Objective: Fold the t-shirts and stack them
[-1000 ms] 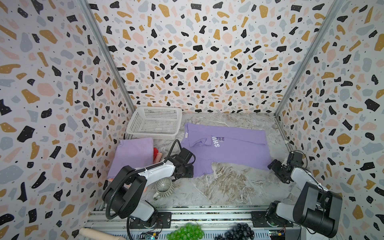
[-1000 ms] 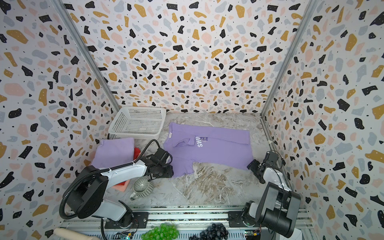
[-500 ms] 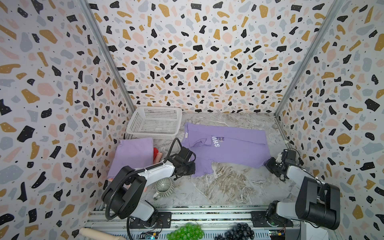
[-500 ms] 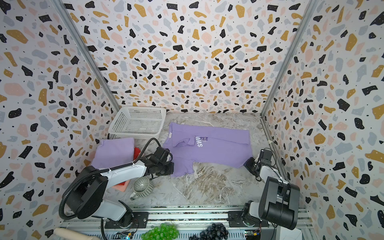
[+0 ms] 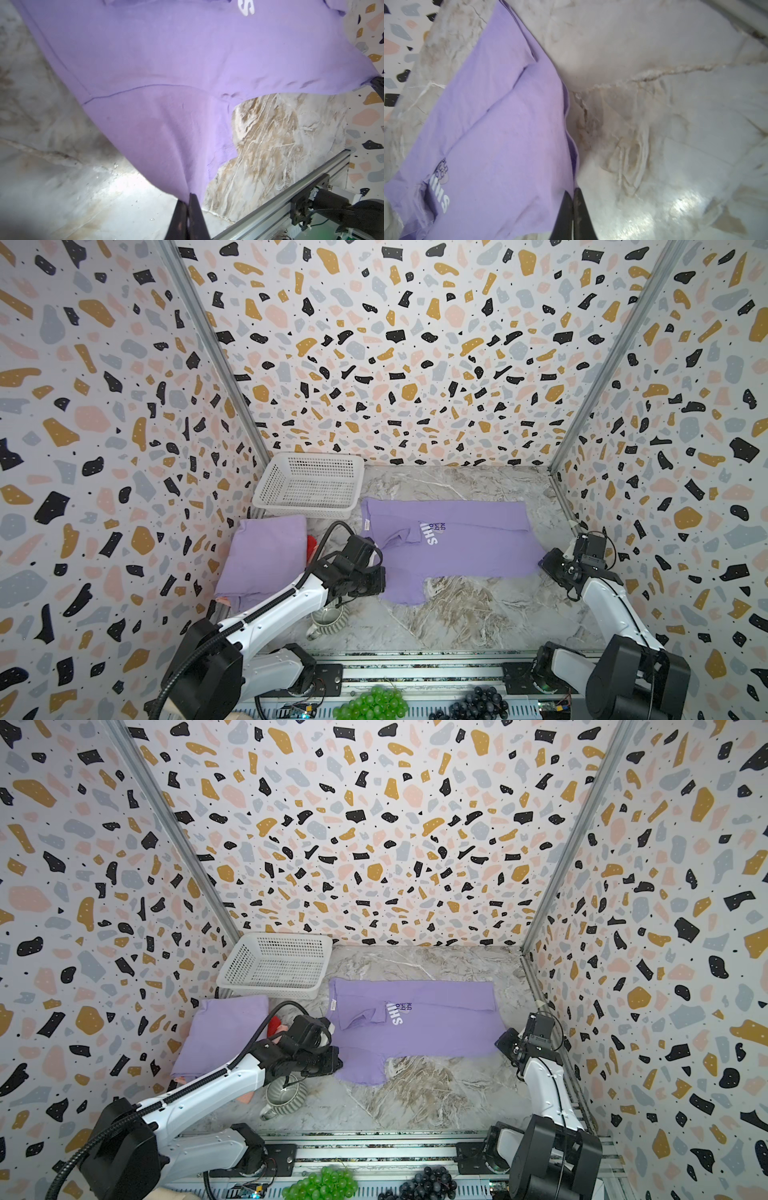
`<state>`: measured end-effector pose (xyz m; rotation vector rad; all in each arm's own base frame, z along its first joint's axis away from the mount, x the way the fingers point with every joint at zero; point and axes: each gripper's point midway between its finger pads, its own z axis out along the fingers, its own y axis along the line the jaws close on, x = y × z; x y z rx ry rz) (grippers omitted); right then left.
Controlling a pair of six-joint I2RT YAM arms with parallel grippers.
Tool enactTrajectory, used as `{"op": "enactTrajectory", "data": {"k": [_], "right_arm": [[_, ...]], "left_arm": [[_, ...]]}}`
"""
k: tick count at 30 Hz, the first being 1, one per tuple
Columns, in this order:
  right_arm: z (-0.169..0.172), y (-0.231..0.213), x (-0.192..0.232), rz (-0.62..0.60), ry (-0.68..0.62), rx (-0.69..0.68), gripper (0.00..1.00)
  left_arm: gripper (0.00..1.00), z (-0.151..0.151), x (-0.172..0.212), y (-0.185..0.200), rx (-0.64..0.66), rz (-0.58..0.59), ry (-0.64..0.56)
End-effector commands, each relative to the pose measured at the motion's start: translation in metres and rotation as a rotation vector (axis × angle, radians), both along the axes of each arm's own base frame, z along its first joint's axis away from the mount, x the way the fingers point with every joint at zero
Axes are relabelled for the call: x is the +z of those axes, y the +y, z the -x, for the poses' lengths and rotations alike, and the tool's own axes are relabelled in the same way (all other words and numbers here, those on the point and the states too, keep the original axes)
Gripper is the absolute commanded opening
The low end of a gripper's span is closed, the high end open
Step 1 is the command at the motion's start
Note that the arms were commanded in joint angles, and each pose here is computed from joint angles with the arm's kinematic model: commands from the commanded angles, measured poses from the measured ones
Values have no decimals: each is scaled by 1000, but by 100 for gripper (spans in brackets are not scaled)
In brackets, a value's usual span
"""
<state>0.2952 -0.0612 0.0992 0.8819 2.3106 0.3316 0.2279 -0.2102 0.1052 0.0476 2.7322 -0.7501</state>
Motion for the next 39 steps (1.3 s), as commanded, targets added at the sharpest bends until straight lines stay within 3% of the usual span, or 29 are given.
{"op": "enactTrajectory", "data": {"k": [1,9,18,33,34,36,37,39], "right_arm": [[-28,-5,29,0,-86,-3,0],[-91,5,39,-38,-134,91,0],[-140,16,7,-77,-69,144,0],[-183,-7,-16,-130,-54,40,0],[-186,-6,-19,-144,-64,38,5],[-195,-4,-14,-194,-147,29,29],[-199,-5,-8,-211,-194,23,31],[-207,-8,8,-219,-257,11,39]], "left_arm": [[0,-32,23,-6,-32,-1,-60],[0,-128,62,-3,-42,-46,-192],[0,-211,43,7,-1,-112,-206],[0,-263,27,21,113,-40,-181],[0,-267,25,23,131,-40,-177],[17,-279,23,28,177,-34,-180],[21,-284,23,29,194,-22,-186],[37,-296,30,29,238,18,-218]]}}
